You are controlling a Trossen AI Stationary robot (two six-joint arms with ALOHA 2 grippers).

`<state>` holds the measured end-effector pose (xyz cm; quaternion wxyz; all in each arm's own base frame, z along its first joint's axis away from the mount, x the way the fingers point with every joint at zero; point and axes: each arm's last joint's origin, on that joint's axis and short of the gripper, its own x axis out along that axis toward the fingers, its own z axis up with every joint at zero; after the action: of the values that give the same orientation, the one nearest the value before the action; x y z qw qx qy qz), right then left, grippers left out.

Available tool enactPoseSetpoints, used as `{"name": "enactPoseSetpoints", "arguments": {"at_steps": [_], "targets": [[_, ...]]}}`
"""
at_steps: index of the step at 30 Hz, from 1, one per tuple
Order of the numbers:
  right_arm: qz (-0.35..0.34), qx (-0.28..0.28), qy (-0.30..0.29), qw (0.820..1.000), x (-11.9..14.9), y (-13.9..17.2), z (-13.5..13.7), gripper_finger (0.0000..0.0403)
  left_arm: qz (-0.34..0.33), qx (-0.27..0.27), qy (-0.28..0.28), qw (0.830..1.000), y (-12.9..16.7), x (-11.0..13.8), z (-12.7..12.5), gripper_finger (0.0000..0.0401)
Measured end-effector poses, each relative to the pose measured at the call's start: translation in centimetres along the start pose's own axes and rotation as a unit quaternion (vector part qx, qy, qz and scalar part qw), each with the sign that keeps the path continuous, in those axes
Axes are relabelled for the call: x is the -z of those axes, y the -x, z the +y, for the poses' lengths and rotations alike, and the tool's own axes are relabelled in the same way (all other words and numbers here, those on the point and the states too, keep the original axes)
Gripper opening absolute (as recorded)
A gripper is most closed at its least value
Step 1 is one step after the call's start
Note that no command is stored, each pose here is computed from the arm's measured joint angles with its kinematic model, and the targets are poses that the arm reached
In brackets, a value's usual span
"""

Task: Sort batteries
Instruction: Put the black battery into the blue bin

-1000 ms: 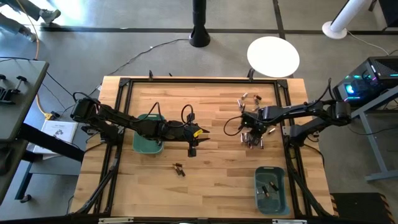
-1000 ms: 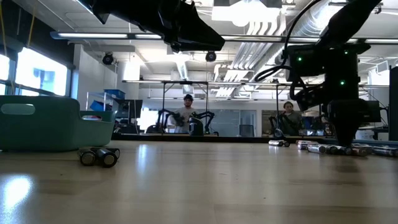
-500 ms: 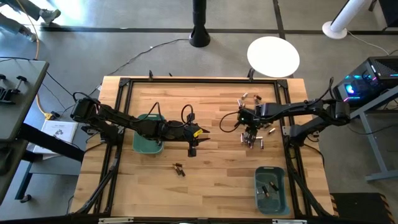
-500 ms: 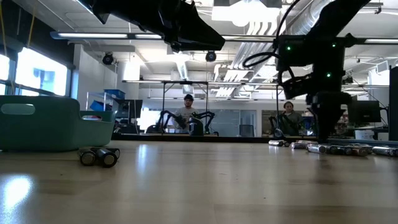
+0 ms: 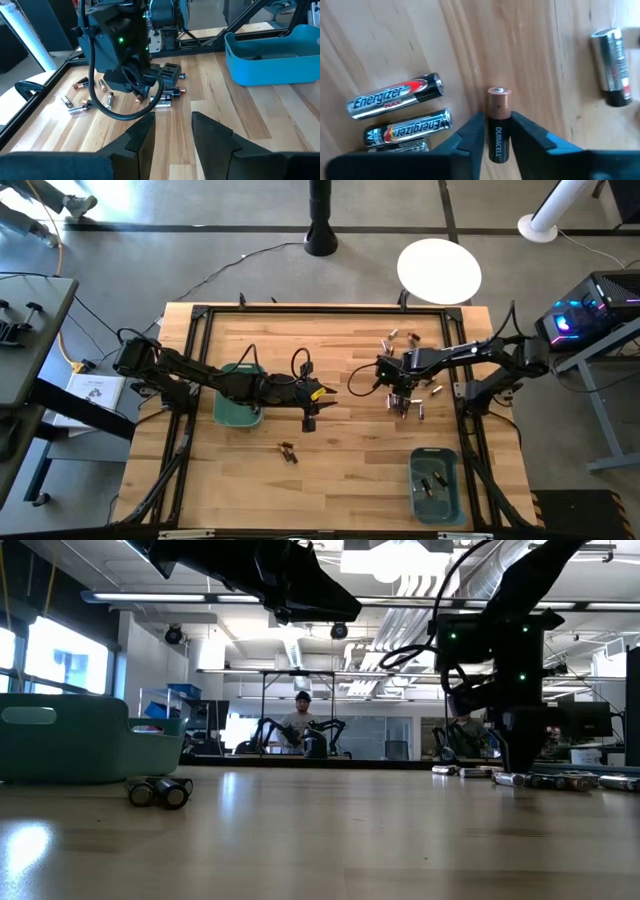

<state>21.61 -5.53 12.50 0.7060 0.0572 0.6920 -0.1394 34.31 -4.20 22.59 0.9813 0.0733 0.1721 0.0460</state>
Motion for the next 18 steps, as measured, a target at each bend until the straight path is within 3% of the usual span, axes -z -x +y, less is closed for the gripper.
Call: {"name": "enactPoseSetpoints", "arguments": {"at_steps": [4,7,10,14,18], "targets": [[-0.012,0.004,-0.022,1.0,0.1,0.5,-0.1,0.0021,0.001,0.0,0.0,1.0,0.0,0.0,0.0,0.0119],[-0.033,0.049,-0.063,0.996,-0.2,2.2,-0.2,0.0021,0.001,0.0,0.0,1.0,0.0,0.0,0.0,0.0119],[-0.099,0.055,-0.1,0.988,-0.7,6.3,0.3,0.002,0.002,0.0,-0.001,1.0,0.0,0.0,0.0,0.0119],[-0.151,0.004,-0.115,0.982,0.3,11.2,2.5,0.0019,0.005,0.0,-0.001,1.0,0.0,0.1,0.0,0.0119],[-0.189,-0.096,-0.134,0.968,2.4,16.0,6.0,0.0019,0.005,0.001,-0.002,1.0,0.0,0.1,0.0,0.0119]]}}
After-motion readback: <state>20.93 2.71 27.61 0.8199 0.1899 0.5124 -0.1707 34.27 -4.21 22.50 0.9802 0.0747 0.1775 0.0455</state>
